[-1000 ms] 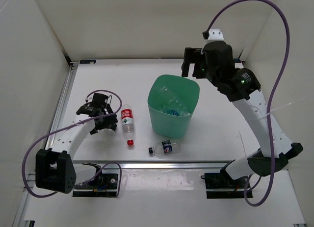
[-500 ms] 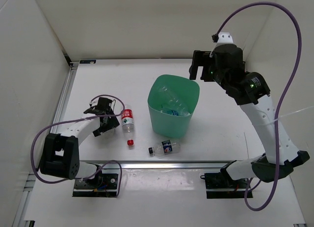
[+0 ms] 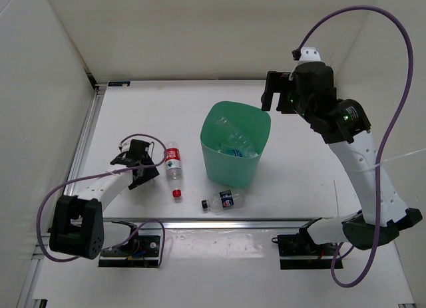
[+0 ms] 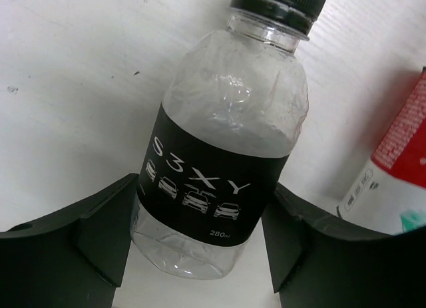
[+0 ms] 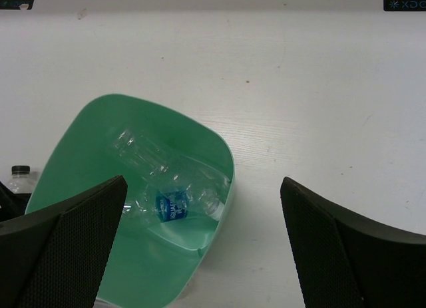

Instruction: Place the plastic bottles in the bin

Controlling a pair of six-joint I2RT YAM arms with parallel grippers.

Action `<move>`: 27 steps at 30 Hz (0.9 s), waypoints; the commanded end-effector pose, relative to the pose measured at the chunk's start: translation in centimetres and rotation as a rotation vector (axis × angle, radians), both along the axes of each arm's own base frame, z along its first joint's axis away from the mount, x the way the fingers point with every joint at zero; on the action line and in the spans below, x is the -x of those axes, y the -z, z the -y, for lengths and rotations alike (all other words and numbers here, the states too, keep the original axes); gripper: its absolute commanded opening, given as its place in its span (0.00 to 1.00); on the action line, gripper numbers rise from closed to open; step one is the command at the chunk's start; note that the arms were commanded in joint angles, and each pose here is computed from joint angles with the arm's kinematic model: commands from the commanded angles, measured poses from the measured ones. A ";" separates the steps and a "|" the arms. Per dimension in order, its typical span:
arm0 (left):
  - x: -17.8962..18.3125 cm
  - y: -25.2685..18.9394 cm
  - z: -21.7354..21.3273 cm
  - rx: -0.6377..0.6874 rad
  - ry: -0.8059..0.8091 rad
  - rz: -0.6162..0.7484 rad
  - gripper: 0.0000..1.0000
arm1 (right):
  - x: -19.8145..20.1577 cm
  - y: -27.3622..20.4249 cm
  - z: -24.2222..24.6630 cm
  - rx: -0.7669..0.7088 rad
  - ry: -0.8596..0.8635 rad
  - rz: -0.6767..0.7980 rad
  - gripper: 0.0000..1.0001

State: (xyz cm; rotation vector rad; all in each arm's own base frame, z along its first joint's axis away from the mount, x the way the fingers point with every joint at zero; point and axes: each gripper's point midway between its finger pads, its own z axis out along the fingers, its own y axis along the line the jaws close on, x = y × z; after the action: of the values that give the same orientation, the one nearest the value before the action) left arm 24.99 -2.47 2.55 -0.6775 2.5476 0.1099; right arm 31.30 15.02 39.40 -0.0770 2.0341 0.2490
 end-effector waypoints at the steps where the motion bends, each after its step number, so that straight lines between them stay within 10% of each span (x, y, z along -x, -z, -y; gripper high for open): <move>1: -1.6 -3.9 0.7 0.032 0.037 0.138 0.43 | 0.3 -0.5 -0.1 -0.013 -0.019 0.012 1.00; 14: -10.3 -31.9 11.7 0.127 0.342 0.727 0.39 | -0.1 -1.1 -0.2 -0.094 0.032 -0.017 1.00; 22: -6.6 -31.7 25.2 0.195 0.792 0.679 0.32 | 0.4 -0.5 2.1 -0.115 0.119 -0.036 1.00; 27: -1.1 -30.3 32.3 0.284 1.134 0.622 0.44 | 0.7 -0.2 3.6 -0.111 0.158 -0.034 1.00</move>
State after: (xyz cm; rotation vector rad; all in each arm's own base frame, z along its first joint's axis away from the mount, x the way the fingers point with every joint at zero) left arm 29.39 -32.23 30.38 0.4133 2.0615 -0.6056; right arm 31.36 12.87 38.53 0.1093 2.0854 0.2707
